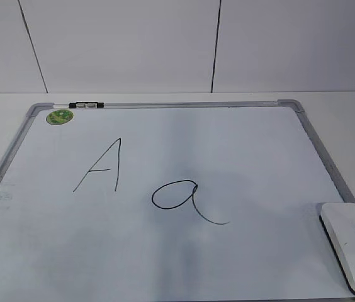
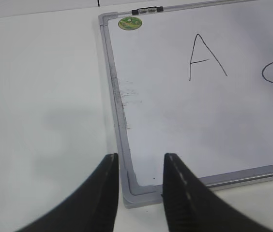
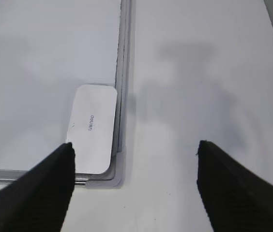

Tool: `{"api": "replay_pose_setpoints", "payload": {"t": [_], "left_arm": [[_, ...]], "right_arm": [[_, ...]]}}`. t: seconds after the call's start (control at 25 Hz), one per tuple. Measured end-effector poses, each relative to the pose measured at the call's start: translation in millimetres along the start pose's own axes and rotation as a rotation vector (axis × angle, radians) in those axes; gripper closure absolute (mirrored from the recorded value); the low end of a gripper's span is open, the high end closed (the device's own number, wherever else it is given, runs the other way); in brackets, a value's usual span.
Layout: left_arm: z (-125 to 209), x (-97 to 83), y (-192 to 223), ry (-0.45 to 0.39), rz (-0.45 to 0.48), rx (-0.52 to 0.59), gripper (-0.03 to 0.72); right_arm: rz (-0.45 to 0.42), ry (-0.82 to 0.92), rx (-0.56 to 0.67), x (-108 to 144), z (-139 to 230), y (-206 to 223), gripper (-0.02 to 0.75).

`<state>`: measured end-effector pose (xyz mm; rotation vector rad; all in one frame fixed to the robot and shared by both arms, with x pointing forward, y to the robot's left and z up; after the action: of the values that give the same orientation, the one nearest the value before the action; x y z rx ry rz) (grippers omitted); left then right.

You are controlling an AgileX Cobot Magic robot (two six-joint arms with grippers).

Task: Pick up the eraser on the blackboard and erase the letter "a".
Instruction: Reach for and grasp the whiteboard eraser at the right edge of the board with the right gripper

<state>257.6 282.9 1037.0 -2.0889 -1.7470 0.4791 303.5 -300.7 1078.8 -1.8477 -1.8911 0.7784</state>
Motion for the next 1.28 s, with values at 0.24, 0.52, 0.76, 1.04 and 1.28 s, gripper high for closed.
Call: {"api": "replay_pose_setpoints", "payload": {"t": [0.24,0.52,0.76,1.04,1.28], "left_arm": [[0,0.0,0,0.000,0.000,0.000,0.454],[0,0.0,0,0.000,0.000,0.000,0.454],[0,0.0,0,0.000,0.000,0.000,0.454],[0,0.0,0,0.000,0.000,0.000,0.454],[0,0.0,0,0.000,0.000,0.000,0.454]], "right_arm": [[-0.045,-0.020,0.122,-1,-38,31,0.144],[-0.203,0.077,0.313,16,-48,70,0.144],[-0.227,0.089,0.497,18,-40,97,0.144],[-0.234,0.105,0.613,19,-35,124,0.144],[-0.230,0.112,0.634,19,-35,141,0.144]]}}
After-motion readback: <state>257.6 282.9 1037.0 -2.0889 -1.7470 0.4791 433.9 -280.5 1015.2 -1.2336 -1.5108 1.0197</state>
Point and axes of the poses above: a point on each arm's last joint axis where the gripper is mounted, y pointing out along that axis toward the gripper, x along the wrist's bending axis when the last joint is at zero, z = x × y, the point moved 3 cm from there along y, pointing out along that axis toward the gripper
